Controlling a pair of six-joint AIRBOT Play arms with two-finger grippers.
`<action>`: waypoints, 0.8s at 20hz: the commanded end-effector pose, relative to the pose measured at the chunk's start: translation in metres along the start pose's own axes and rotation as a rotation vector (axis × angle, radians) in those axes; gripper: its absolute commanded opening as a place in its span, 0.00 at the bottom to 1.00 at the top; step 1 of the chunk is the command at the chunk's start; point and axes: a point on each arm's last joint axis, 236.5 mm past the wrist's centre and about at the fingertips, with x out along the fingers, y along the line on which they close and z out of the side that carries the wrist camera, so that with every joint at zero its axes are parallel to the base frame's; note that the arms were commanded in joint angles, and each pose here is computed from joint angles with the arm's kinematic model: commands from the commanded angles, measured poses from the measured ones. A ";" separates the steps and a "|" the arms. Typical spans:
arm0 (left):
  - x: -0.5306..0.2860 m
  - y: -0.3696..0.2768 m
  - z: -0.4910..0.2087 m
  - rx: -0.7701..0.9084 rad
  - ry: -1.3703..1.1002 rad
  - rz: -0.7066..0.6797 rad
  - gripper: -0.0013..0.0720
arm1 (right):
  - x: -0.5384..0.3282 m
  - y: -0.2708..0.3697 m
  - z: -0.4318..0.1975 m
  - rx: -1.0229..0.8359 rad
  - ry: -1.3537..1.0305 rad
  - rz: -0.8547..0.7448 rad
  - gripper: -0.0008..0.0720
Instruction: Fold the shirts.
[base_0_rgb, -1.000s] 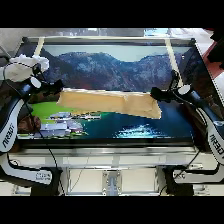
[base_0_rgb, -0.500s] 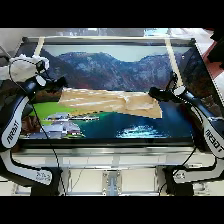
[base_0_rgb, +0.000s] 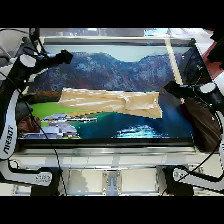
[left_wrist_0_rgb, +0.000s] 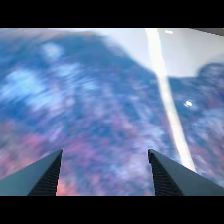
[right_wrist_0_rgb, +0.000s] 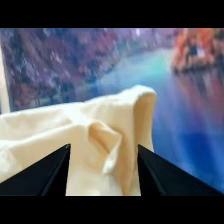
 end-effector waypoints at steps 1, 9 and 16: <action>0.005 -0.088 0.015 0.249 -0.089 -0.181 0.85 | -0.002 -0.015 -0.023 0.093 0.121 0.092 0.72; 0.017 -0.143 -0.025 0.342 0.021 -0.213 0.85 | 0.047 -0.027 -0.037 0.214 0.172 0.251 0.83; 0.016 -0.138 -0.046 0.324 0.113 -0.207 0.85 | 0.073 -0.047 -0.052 0.229 0.203 0.229 0.84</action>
